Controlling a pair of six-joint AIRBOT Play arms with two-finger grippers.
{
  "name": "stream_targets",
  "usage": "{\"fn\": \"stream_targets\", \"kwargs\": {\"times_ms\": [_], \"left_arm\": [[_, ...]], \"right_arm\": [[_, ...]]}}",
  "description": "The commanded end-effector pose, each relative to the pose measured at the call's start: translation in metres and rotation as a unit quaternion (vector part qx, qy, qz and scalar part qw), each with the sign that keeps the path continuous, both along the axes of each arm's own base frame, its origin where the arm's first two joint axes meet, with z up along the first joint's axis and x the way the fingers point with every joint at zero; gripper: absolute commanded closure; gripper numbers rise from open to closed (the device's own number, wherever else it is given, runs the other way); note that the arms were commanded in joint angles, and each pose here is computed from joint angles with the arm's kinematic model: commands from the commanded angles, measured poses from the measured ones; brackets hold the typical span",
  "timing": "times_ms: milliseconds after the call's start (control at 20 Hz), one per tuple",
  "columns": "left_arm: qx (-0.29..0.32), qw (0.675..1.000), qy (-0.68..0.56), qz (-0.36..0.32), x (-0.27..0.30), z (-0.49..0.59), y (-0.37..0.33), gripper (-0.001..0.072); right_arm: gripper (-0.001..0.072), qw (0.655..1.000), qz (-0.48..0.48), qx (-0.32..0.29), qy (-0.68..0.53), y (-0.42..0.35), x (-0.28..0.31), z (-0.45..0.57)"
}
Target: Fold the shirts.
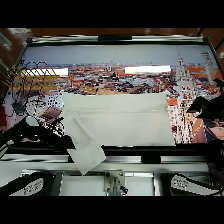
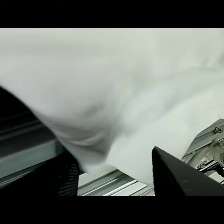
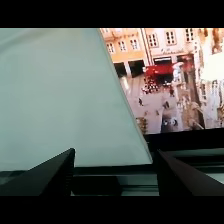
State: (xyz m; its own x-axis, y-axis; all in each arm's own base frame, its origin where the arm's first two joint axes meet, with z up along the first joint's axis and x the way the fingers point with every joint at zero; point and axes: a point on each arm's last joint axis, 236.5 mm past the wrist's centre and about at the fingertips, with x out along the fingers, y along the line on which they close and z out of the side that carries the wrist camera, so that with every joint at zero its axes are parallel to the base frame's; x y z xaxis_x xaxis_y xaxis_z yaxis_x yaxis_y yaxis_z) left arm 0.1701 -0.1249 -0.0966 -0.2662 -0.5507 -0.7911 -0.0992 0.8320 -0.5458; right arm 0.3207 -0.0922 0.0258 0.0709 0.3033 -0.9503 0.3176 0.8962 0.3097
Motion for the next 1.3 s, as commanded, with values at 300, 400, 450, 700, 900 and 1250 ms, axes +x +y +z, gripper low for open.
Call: {"fn": "stream_targets", "kwargs": {"times_ms": [300, 400, 450, 700, 900, 1250], "left_arm": [[0.006, 1.0, 0.012, 0.004, -0.005, -0.003, -0.008, 0.0676], [0.003, 1.0, 0.011, -0.002, -0.006, -0.001, -0.008, 0.0676], [0.003, 1.0, 0.01, -0.002, -0.006, -0.001, -0.008, 0.0676], [0.003, 1.0, 0.01, -0.002, -0.006, -0.002, -0.008, 0.0676], [0.003, 1.0, 0.01, -0.002, -0.005, -0.001, -0.008, 0.0676], [0.002, 1.0, 0.012, -0.003, -0.006, 0.0, -0.008, 0.0676]], "right_arm": [[0.0104, 0.987, 0.012, 0.057, 0.148, 0.035, -0.098, -0.079], [0.0104, 0.981, 0.004, 0.08, 0.178, 0.048, -0.123, -0.1], [0.0103, 0.98, 0.009, 0.083, 0.182, 0.052, -0.13, -0.107], [0.0124, 0.986, -0.016, 0.083, 0.143, 0.056, -0.114, -0.123], [0.0156, 0.99, 0.001, 0.067, 0.125, 0.062, -0.102, -0.127], [0.0294, 0.989, -0.018, 0.078, 0.122, 0.068, -0.097, -0.125]]}}
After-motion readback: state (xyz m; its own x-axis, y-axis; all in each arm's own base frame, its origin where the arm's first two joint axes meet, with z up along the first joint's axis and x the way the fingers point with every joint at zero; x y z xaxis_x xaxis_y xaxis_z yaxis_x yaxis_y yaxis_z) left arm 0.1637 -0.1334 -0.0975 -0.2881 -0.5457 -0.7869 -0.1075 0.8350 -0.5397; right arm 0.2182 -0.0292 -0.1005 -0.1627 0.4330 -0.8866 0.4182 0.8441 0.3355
